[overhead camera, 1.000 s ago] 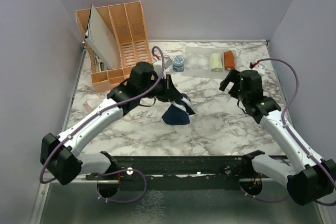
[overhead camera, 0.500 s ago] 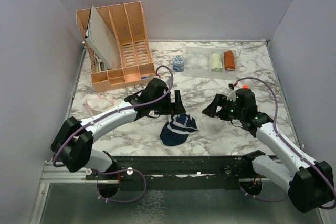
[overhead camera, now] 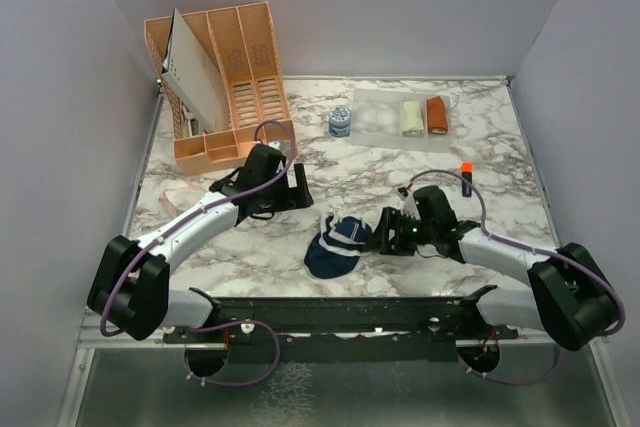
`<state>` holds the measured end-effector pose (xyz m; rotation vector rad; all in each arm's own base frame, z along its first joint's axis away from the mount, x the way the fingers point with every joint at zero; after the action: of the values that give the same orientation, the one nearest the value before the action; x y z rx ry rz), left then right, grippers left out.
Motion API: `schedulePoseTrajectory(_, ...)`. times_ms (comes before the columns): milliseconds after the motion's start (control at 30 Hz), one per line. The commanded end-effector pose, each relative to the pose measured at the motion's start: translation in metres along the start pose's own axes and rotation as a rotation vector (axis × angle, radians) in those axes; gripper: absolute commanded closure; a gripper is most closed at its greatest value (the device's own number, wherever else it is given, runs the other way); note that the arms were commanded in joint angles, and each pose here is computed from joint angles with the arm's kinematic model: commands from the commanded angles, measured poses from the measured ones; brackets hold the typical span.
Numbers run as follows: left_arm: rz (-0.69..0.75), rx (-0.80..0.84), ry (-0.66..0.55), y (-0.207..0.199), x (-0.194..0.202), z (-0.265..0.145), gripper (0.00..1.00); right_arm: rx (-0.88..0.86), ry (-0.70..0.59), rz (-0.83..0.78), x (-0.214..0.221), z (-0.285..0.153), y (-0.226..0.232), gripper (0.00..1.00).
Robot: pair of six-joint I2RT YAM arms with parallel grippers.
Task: Roll the underwear
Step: Place the underwear at the center of the board.
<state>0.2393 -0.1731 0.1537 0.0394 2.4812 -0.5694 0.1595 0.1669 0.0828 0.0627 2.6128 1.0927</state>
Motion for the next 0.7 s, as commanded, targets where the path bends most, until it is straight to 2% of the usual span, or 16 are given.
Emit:
schedulePoseTrajectory(0, 0.018, 0.043, 0.028, -0.003, 0.005, 0.002, 0.01, 0.026, -0.047, 0.027, -0.005, 0.014, -0.006, 0.34)
schedulePoseTrajectory(67, 0.015, 0.056, 0.024, -0.004, 0.004, 0.002, 0.01, 0.021, -0.03, 0.038, -0.006, 0.019, -0.007, 0.38)
schedulePoseTrajectory(167, 0.009, 0.064, 0.019, -0.006, 0.003, 0.001, 0.01, 0.018, -0.018, 0.031, -0.009, 0.023, -0.006, 0.54)
schedulePoseTrajectory(333, 0.0, 0.069, 0.008, -0.006, 0.003, 0.0, 0.01, 0.023, -0.088, -0.042, -0.031, 0.011, 0.013, 0.98)
schedulePoseTrajectory(500, 0.003, 0.059, -0.032, -0.006, -0.001, -0.01, 0.01, 0.031, -0.227, -0.152, -0.069, -0.023, 0.055, 1.0)
schedulePoseTrajectory(667, -0.03, 0.004, -0.177, -0.002, -0.019, -0.04, 0.01, 0.074, -0.444, -0.252, -0.106, -0.077, 0.099, 1.0)
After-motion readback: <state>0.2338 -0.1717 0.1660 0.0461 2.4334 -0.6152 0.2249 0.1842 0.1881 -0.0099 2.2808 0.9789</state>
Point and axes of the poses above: each gripper's point midway between its finger pads, its own z axis out along the fingers, its own y axis along the line the jaws close on, x = y × z, the point moved 7 cm from there along -z, back along the fingers, and after that the axes turned 4 degrees about z, right-handed, at the moved point
